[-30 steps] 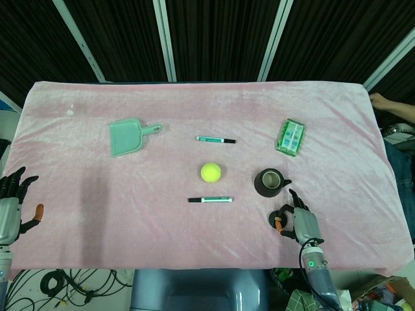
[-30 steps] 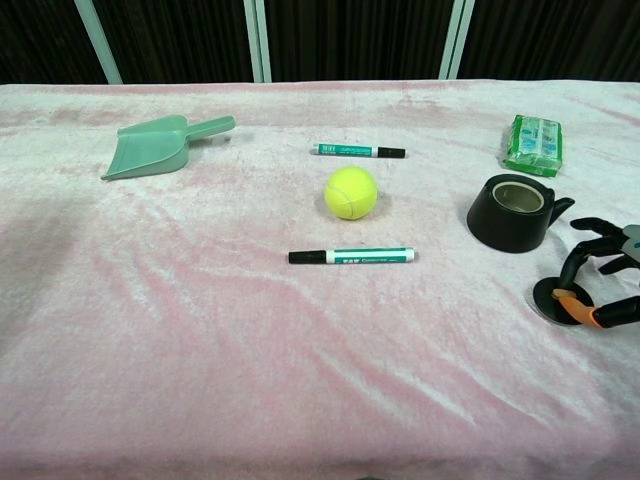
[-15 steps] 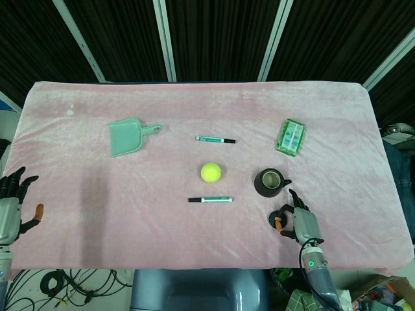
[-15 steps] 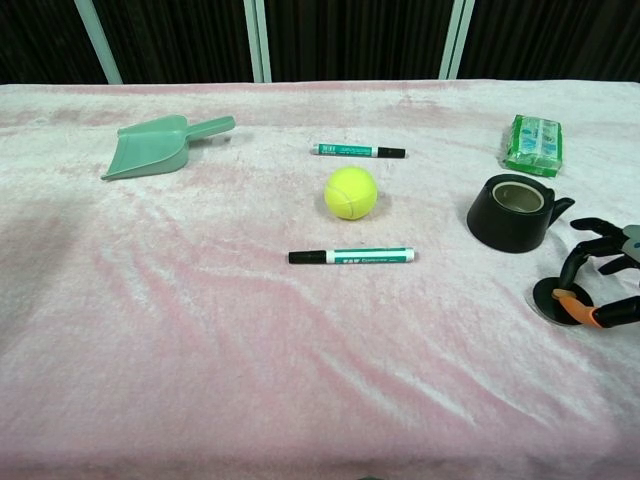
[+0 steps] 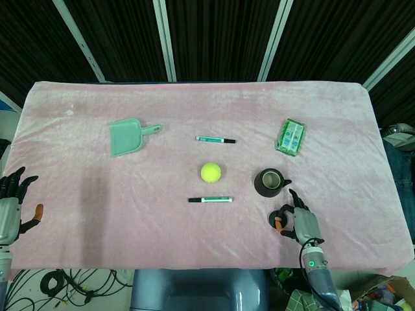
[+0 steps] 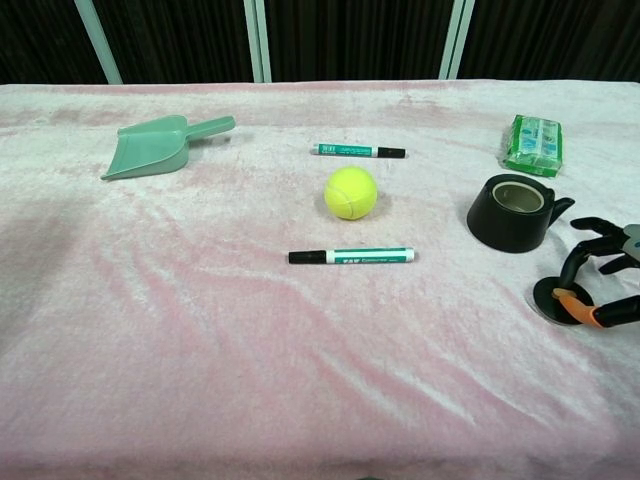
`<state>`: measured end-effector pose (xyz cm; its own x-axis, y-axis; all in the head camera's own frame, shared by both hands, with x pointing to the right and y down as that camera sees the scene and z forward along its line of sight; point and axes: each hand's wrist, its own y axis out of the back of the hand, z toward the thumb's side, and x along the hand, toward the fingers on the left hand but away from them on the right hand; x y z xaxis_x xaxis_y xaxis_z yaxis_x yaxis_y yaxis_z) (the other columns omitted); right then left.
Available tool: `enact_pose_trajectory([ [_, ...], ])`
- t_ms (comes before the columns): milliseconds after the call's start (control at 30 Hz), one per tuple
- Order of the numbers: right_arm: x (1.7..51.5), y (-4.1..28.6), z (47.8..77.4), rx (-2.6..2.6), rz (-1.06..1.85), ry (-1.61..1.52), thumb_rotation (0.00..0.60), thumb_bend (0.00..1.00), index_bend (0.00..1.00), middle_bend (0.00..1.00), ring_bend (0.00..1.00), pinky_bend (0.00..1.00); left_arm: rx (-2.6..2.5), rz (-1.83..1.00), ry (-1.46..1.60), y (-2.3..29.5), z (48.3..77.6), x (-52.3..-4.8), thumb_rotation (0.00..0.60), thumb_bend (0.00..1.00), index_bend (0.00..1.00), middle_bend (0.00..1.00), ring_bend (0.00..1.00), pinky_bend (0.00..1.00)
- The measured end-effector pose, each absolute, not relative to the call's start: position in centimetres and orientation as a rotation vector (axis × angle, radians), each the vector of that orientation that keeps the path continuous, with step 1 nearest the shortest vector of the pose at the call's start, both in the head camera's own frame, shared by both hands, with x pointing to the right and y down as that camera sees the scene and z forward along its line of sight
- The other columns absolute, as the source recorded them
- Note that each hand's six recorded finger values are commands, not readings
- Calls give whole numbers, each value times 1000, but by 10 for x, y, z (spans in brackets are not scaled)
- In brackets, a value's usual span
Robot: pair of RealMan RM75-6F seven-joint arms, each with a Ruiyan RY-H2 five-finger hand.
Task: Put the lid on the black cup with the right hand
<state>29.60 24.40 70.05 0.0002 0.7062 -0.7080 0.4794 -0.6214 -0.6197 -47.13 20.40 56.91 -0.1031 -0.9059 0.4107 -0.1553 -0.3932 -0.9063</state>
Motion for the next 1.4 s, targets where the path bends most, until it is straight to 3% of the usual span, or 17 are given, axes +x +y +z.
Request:
enact_pose_trajectory([
  [467,303,221,669,-2044,1568,-1388,600,355,654,0,89,174,-1553,-1555,1183,204,569,-471,600,441,178,0,0,0],
  [800,306,177,638,-2003,1508,-1376,600,355,659,0,89,174,-1554,-1555,1187,204,569,-471,600,441,178,0,0,0],
  [1400,280,95,648,-1992,1679,-1137,600,356,659,0,89,174,-1554,-1557,1192,202,570,-471,600,441,178,0,0,0],
])
